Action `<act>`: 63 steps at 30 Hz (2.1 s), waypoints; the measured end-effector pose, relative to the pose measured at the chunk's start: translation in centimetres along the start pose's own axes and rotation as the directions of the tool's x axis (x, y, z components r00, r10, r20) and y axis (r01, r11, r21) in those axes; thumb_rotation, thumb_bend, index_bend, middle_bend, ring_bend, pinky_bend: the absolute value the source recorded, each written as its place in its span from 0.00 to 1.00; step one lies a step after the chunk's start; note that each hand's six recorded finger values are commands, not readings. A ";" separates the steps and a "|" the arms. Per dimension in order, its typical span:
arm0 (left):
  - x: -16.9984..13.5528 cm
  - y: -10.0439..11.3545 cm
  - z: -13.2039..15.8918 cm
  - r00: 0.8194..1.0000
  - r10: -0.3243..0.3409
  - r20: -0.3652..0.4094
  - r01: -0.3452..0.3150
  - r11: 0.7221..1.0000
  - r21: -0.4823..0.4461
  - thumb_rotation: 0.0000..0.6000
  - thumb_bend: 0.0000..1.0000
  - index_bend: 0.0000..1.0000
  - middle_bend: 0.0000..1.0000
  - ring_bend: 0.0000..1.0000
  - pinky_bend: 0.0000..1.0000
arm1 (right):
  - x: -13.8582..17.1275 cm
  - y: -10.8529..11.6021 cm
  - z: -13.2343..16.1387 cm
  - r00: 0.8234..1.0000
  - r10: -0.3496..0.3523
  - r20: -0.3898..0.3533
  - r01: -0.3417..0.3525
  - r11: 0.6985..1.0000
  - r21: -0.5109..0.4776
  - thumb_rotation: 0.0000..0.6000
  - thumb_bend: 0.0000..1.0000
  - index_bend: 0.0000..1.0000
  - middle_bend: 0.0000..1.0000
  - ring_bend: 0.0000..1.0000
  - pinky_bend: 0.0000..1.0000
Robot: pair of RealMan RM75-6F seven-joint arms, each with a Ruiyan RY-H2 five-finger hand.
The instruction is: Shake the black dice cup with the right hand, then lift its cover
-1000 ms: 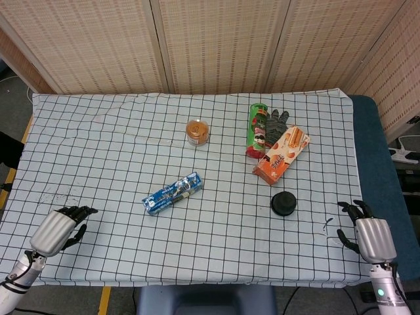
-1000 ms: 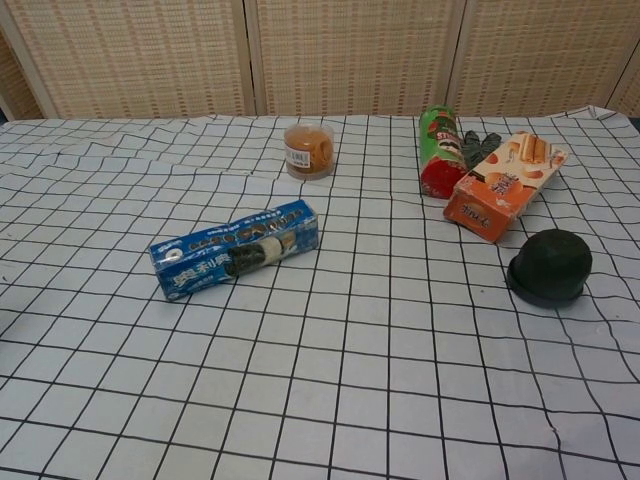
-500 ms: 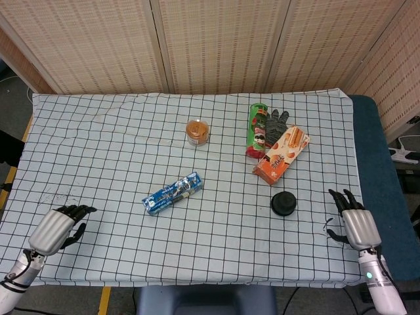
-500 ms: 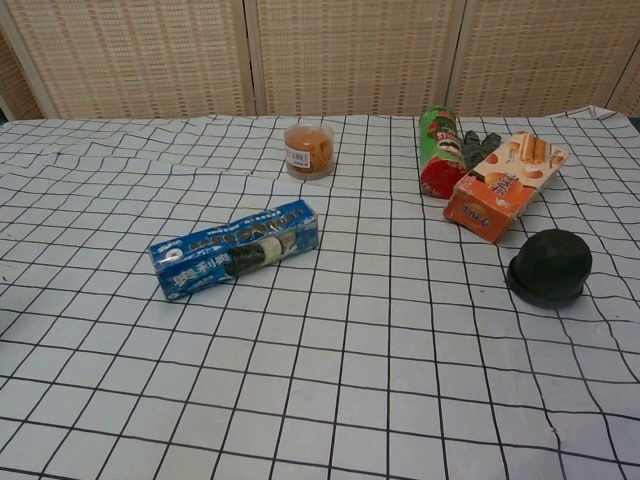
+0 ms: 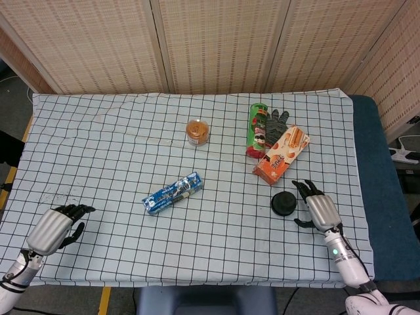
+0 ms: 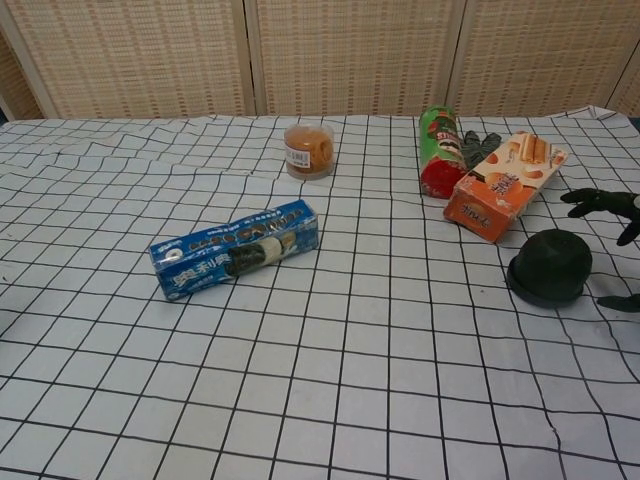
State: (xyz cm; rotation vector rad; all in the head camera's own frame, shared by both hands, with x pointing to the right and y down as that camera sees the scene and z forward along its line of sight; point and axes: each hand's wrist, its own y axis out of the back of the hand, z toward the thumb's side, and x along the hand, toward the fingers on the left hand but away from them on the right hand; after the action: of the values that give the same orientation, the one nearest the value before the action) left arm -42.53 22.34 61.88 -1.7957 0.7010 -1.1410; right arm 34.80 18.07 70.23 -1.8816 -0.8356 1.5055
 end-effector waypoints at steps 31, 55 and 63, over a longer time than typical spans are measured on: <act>0.0 0.1 0.0 1.000 0.000 0.003 0.000 1.000 -0.001 1.00 0.58 0.29 0.37 0.42 0.62 | -1.9 -2.5 0.6 0.998 0.062 0.034 -0.063 0.998 0.024 1.00 0.08 0.28 0.29 0.23 0.50; 0.0 0.0 0.1 1.000 -0.004 0.002 0.004 1.000 -0.002 1.00 0.58 0.29 0.38 0.42 0.62 | -2.0 -2.0 0.9 0.999 0.037 0.009 -0.037 0.999 0.038 1.00 0.09 0.22 0.25 0.14 0.48; 0.0 0.1 0.1 1.000 -0.003 0.003 0.003 1.000 -0.002 1.00 0.58 0.29 0.38 0.42 0.62 | -2.3 -2.3 2.2 0.998 0.059 -0.034 -0.058 0.998 0.034 1.00 0.09 0.19 0.22 0.11 0.43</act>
State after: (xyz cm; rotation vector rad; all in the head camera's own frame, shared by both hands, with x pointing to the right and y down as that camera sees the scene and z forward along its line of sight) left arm -42.41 22.34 61.81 -1.8008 0.6981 -1.1396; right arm 32.01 17.87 72.96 -1.9179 -0.7413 1.5071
